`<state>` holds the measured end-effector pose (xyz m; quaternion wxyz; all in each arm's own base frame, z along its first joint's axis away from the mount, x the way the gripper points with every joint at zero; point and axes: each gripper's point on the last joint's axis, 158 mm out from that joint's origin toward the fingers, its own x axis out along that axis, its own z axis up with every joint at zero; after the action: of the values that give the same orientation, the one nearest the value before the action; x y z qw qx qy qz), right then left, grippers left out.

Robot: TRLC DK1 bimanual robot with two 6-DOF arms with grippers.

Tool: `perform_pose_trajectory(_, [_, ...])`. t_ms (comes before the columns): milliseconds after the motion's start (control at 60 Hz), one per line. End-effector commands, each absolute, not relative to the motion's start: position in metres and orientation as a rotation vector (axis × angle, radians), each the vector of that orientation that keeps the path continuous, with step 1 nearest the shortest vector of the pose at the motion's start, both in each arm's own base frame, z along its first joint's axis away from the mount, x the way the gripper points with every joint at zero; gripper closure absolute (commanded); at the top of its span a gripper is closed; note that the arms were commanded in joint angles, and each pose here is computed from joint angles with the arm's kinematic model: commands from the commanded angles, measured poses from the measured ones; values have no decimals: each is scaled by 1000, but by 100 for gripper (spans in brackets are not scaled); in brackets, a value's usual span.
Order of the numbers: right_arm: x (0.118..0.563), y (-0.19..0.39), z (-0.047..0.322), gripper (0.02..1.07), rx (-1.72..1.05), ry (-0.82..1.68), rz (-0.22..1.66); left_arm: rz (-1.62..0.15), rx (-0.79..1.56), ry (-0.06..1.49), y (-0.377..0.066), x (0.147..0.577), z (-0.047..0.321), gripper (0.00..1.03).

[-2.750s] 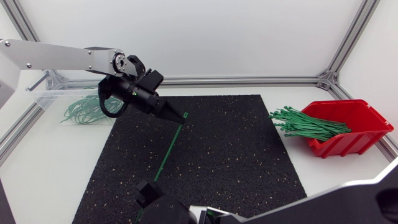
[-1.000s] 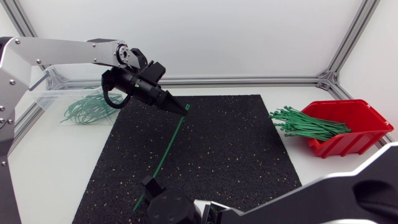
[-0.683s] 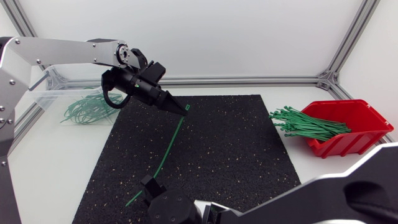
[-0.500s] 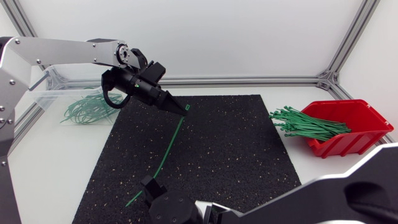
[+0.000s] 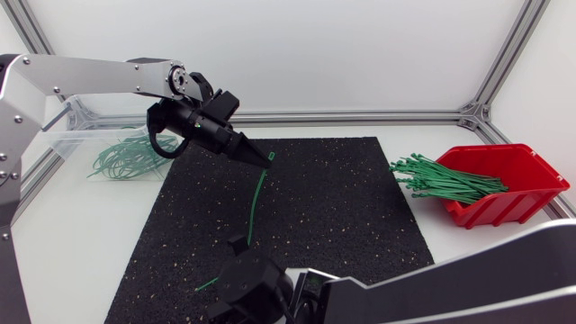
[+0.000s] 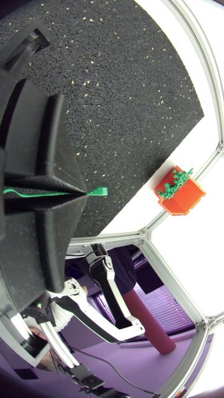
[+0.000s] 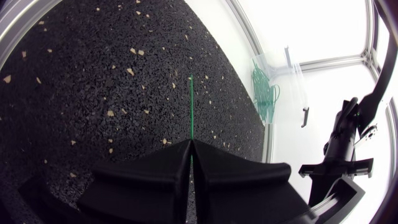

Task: Take a green cable tie from the red box, thread the tail through the head to close it, then place it in the transparent bin on the left.

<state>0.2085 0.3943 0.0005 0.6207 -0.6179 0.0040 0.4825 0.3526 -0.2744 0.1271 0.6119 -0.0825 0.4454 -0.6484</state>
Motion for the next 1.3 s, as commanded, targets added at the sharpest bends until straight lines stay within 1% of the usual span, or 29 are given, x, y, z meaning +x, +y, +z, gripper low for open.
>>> perform_pose_trajectory(0, [216, 395, 14, 101, -1316, 63, 1094, -1510, -208, 1022, -270, 346, 128, 100])
perform_pose_trajectory(183, [213, 384, 16, 101, -1197, 199, 1135, -1525, -209, 1000, -268, 339, 134, 100])
perform_pose_trajectory(483, [212, 364, 44, 101, -894, 488, 1230, -1554, -230, 932, -266, 332, 149, 100])
perform_pose_trajectory(667, [203, 349, 56, 101, -773, 636, 1286, -1569, -252, 919, -266, 320, 150, 100])
perform_pose_trajectory(867, [189, 344, 77, 101, -578, 795, 1358, -1588, -255, 888, -268, 311, 153, 100])
perform_pose_trajectory(1100, [198, 341, 103, 101, -362, 918, 1352, -1604, -247, 879, -273, 308, 151, 100])
perform_pose_trajectory(1283, [200, 336, 116, 101, -287, 958, 1333, -1616, -244, 866, -276, 304, 151, 100])
